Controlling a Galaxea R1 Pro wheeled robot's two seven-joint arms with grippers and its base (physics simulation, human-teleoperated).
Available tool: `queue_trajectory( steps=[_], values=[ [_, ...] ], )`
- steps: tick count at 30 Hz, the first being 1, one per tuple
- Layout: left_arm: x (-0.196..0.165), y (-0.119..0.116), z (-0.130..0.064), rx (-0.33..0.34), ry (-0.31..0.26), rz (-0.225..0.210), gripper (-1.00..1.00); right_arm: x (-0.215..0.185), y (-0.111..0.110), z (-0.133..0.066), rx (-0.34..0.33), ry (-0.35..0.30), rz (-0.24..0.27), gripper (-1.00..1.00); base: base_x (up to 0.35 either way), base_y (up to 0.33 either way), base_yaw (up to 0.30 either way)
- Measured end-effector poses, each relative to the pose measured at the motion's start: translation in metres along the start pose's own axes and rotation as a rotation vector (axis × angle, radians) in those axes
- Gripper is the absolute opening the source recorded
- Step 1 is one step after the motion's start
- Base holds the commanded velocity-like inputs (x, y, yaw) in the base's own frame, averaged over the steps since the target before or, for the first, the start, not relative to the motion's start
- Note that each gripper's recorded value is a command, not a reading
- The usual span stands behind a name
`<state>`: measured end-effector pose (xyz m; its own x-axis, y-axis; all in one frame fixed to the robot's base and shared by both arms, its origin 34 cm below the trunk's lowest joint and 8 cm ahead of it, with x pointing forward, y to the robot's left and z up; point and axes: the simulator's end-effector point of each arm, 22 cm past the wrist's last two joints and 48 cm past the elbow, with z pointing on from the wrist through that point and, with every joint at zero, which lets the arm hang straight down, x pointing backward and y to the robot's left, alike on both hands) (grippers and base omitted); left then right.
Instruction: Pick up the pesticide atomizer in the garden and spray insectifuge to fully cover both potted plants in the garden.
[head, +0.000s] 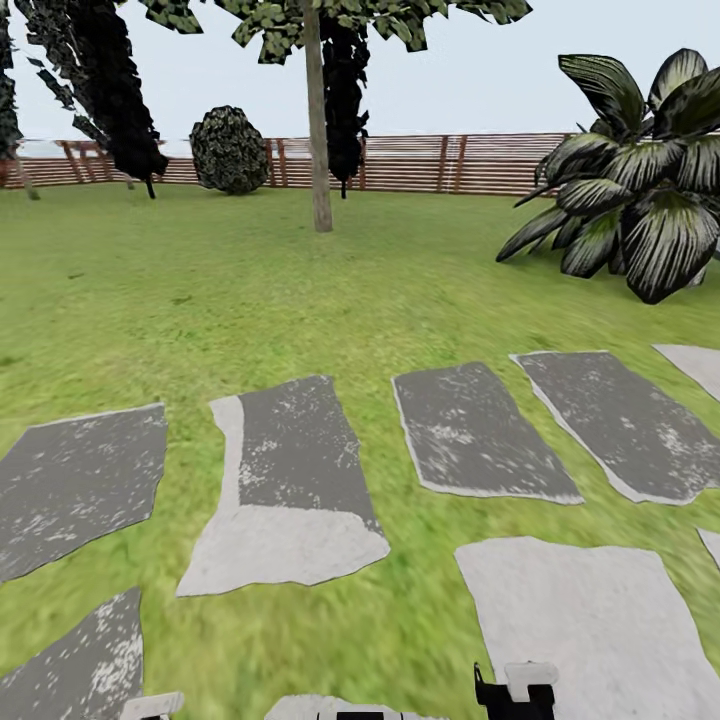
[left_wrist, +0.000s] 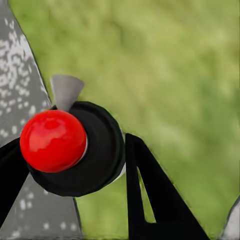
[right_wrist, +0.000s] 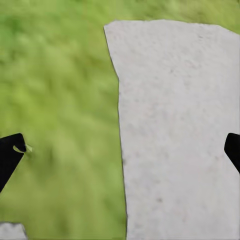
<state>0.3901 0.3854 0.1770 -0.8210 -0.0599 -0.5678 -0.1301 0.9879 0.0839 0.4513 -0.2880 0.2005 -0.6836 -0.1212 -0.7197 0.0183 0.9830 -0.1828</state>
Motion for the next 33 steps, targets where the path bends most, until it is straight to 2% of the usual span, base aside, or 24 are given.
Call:
queue_trajectory(
  steps=[33],
  values=[
    [-0.0003,-0.0024,-0.0001,0.004,0.000,0.002,-1.00,-0.0013,0.0012,-0.0002,-0.002,-0.003,0.000,1.00,0.000,0.000,0.282]
  ],
)
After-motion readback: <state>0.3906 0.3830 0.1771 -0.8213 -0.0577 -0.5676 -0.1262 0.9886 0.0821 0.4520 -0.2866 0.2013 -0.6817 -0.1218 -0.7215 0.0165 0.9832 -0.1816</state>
